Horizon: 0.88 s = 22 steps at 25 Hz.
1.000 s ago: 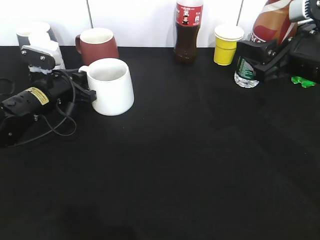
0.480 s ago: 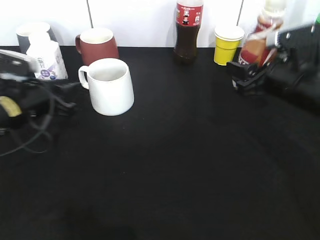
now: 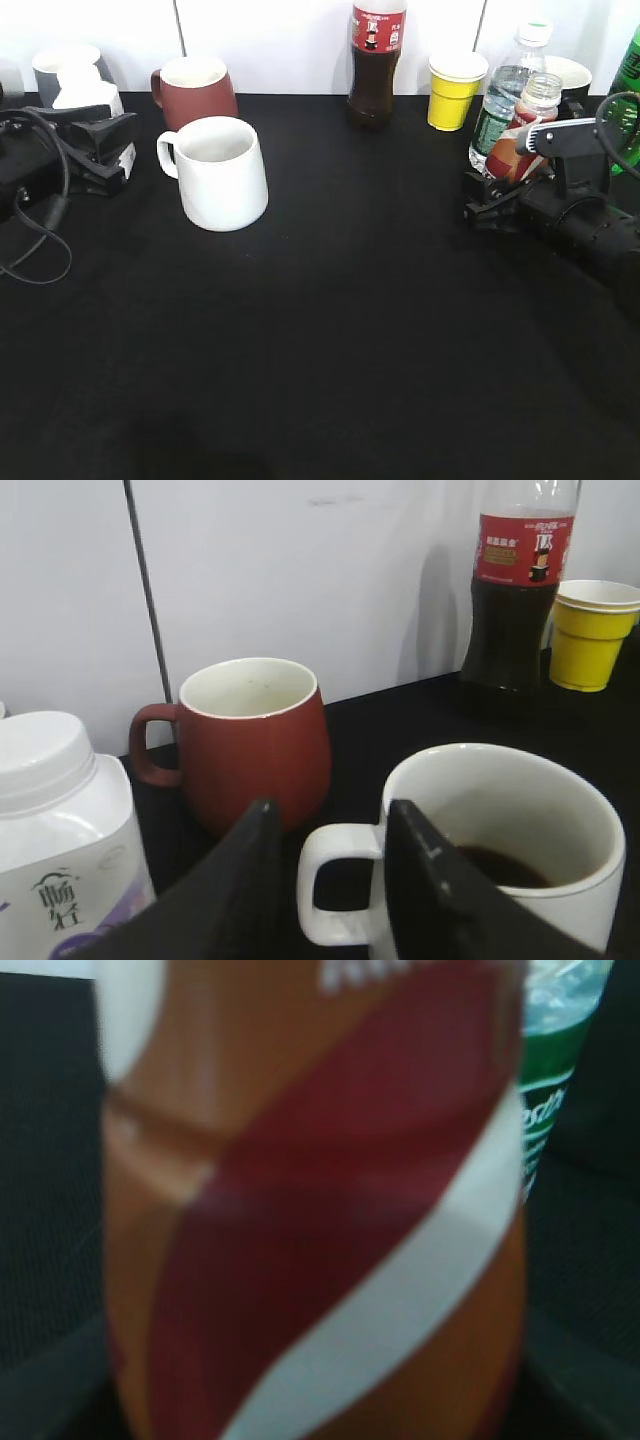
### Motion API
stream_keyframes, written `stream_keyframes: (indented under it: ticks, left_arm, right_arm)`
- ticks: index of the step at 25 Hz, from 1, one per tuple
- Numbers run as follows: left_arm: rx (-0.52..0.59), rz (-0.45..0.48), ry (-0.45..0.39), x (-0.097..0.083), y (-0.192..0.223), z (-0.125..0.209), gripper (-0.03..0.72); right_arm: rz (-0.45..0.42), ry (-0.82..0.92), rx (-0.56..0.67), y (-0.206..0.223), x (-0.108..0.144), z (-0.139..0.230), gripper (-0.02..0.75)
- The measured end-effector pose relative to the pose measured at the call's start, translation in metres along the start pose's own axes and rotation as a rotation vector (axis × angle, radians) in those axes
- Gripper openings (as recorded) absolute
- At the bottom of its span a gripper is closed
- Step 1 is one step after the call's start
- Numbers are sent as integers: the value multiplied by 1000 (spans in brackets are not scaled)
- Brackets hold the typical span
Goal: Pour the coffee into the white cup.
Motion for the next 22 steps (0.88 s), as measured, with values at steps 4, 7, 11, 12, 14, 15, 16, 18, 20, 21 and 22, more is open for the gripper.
stream_keyframes:
  ticks: [4, 7, 11, 12, 14, 15, 16, 18, 20, 21, 22]
  left_arm:
    - [2, 5, 4, -1, 0, 0, 278]
    - [61, -26, 11, 2, -2, 5, 278]
    - [279, -182, -25, 13, -27, 11, 278]
    - [344, -227, -52, 12, -36, 14, 278]
    - [452, -302, -122, 0, -56, 15, 278]
    - [482, -337, -194, -7, -63, 9, 278]
    - [520, -365, -246, -14, -71, 1, 278]
    - [561, -389, -310, -28, -91, -26, 278]
    - [558, -395, -314, -41, -126, -60, 278]
    - [539, -378, -278, -46, -151, -72, 278]
    - [506, -355, -232, -53, -182, -83, 278]
  right_arm:
    - [-2, 5, 41, -12, 2, 14, 603]
    - [-2, 12, 77, -31, 3, 20, 613]
    - [-27, 26, 206, -64, 3, 18, 615]
    - [-37, 32, 264, -71, 3, 15, 605]
    - [-59, 38, 400, -84, -1, 1, 593]
    - [-77, 39, 489, -89, -4, -8, 591]
    - [-89, 49, 561, -96, -7, -21, 591]
    - [-111, 51, 665, -111, -14, -57, 588]
    - [-122, 91, 658, -139, -19, -95, 586]
    - [-129, 115, 625, -160, -19, -110, 586]
    - [-144, 134, 594, -184, -17, -123, 586]
Point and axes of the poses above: a point on each arm's last joint axis where the gripper is mounted, y pointing out along that axis toward the gripper, x along the wrist's bending axis when the last joint is at zero, z = x × y, the point moved 6 cm from there along y, pointing out along that axis toward the gripper, and after that the axes turned 14 degrees about -y, right-handed, at the moved point
